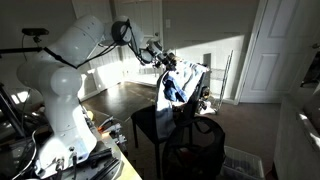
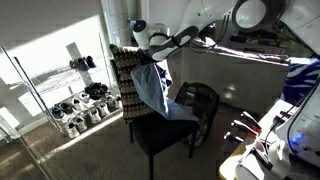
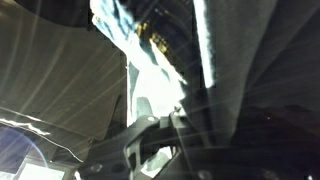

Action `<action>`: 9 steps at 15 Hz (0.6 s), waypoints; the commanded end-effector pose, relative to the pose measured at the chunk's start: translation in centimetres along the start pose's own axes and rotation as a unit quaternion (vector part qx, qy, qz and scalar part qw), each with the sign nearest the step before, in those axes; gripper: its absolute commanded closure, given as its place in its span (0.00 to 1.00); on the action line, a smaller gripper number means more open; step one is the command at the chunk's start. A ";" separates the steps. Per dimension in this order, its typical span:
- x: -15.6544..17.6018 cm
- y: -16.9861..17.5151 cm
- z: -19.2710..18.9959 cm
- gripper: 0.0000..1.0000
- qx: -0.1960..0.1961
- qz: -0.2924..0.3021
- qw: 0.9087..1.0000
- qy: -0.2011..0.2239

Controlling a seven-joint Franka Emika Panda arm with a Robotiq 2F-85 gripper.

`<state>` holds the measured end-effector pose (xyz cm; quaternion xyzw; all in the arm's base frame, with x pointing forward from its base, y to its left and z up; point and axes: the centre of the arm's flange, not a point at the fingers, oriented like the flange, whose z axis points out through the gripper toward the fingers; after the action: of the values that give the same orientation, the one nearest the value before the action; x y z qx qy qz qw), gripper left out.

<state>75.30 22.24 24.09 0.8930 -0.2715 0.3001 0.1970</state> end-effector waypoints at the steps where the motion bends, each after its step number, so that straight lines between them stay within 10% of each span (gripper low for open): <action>1: 0.6 1.8 -2.9 0.96 0.009 -0.001 1.000 0.009; 9: 1.8 4.9 -7.5 0.94 -0.002 0.002 1.000 0.021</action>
<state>74.17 22.31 28.34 0.8895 -0.2703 0.3111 0.1972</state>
